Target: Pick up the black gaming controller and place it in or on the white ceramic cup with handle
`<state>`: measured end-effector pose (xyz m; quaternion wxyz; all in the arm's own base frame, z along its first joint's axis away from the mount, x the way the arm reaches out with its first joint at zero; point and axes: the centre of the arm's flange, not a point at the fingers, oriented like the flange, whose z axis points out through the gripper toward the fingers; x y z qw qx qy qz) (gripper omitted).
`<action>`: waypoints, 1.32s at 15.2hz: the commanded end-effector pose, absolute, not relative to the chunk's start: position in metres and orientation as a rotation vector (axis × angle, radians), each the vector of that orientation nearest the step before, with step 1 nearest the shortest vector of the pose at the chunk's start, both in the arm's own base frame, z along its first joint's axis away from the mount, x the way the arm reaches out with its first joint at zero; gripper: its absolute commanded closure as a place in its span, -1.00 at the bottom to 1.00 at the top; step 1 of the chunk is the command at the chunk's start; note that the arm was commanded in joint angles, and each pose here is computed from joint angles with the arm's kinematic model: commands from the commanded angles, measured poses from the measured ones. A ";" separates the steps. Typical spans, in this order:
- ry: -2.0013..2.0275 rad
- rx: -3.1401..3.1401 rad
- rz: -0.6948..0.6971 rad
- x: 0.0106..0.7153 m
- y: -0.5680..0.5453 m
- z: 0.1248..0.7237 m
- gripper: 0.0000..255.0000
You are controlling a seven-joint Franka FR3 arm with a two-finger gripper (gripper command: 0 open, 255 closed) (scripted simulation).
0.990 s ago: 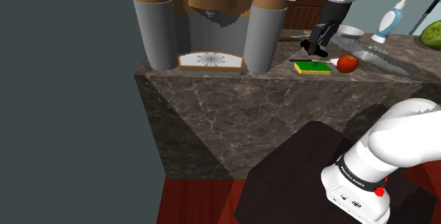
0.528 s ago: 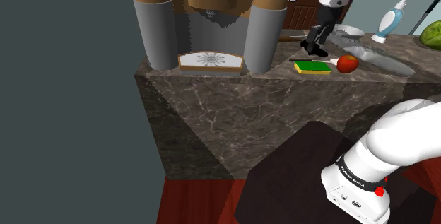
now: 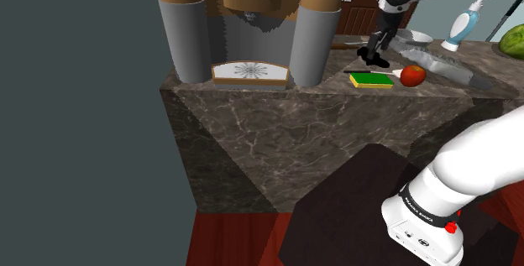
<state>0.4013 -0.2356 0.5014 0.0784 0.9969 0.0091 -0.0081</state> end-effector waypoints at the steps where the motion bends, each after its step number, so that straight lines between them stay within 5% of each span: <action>1: 0.024 2.970 -0.029 0.409 -0.258 0.496 -1.00; 20: 0.016 2.941 -0.040 0.429 -0.317 0.443 -1.00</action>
